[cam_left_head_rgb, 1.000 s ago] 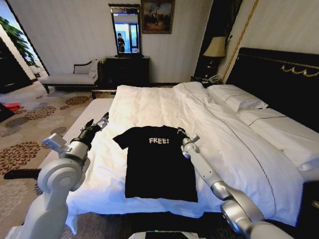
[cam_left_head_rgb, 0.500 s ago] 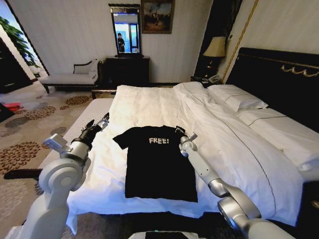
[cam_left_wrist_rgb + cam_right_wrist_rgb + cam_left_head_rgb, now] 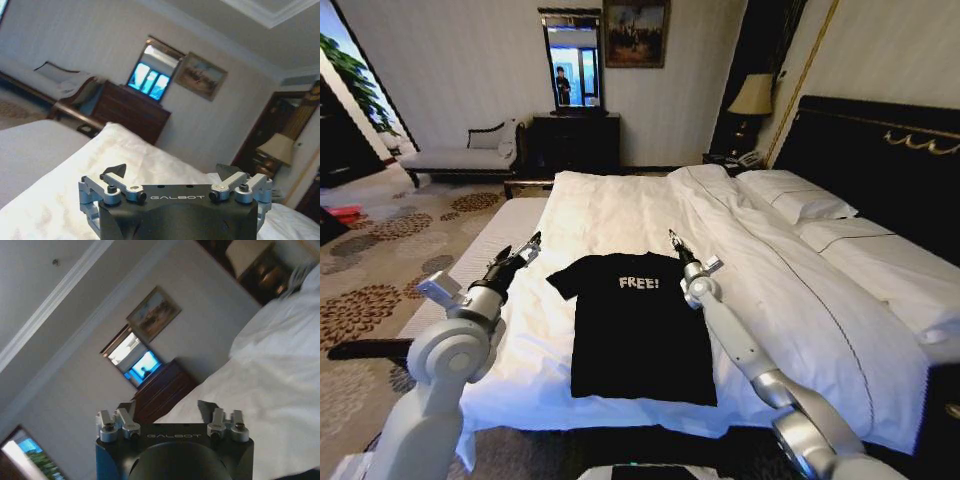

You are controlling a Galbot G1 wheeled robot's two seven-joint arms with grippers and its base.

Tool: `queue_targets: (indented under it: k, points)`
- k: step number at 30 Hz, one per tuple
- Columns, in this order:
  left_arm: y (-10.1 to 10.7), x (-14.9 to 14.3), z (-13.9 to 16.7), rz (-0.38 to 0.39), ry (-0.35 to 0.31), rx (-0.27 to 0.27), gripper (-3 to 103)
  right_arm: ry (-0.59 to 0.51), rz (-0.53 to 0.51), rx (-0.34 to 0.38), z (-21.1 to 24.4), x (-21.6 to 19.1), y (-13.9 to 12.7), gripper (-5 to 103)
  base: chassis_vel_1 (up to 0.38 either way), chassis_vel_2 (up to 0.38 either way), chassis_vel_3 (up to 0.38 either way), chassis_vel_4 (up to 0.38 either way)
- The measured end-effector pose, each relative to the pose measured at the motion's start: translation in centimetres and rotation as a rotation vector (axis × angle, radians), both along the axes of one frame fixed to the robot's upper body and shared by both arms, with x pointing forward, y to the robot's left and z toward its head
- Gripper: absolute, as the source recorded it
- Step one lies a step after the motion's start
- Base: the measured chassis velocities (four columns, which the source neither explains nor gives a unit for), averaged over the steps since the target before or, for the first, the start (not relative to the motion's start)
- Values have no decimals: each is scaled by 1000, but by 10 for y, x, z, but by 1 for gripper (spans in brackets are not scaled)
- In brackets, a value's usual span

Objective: Fold the clothes on the bed.

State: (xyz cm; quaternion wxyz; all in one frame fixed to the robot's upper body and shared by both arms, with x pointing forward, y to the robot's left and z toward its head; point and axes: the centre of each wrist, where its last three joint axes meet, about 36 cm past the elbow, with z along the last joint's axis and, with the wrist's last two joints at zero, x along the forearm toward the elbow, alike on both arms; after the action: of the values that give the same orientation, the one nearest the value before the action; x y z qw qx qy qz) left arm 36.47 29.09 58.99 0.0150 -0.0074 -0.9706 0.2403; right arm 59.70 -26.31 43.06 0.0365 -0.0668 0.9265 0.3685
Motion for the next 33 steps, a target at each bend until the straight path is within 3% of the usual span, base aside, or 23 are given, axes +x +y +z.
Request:
queue_targets:
  k: [1, 4, 5, 7, 13, 18, 21, 25, 27, 33]
  points:
    - [0, 0, 0, 0, 0, 0, 100, 0, 0, 0, 0, 0, 0, 71, 0, 0, 0, 0]
    - [10, 15, -18, 40, 50, -28, 100, 4, -82, -114, -6, -22, -29, 82, 0, 0, 0, 0]
    - [10, 15, -18, 40, 50, -28, 100, 4, -82, -114, -6, -22, -29, 82, 0, 0, 0, 0]
    - [19, 30, -38, 66, 115, -71, 100, 15, -122, -173, -15, -46, -44, 92, 0, 0, 0, 0]
    - [32, 65, -95, 131, 286, -137, 100, 51, -166, -121, -30, -94, -47, 100, 0, 0, 0, 0]
    - [48, 76, -121, 174, 353, -157, 100, 68, -164, -96, -38, -102, -38, 100, 0, 0, 0, 0]
    - [57, 87, -144, 174, 408, -226, 100, 82, -158, -69, -45, -106, -29, 100, 0, 0, 0, 0]
    - [56, 99, -163, 173, 417, -277, 100, 95, -167, -56, -49, -110, -29, 100, 0, 0, 0, 0]
    - [52, 113, -181, 176, 433, -329, 100, 108, -181, -55, -53, -114, -34, 100, 0, 0, 0, 0]
    - [42, 136, -204, 156, 453, -392, 100, 120, -201, -72, -54, -118, -47, 100, 0, 0, 0, 0]
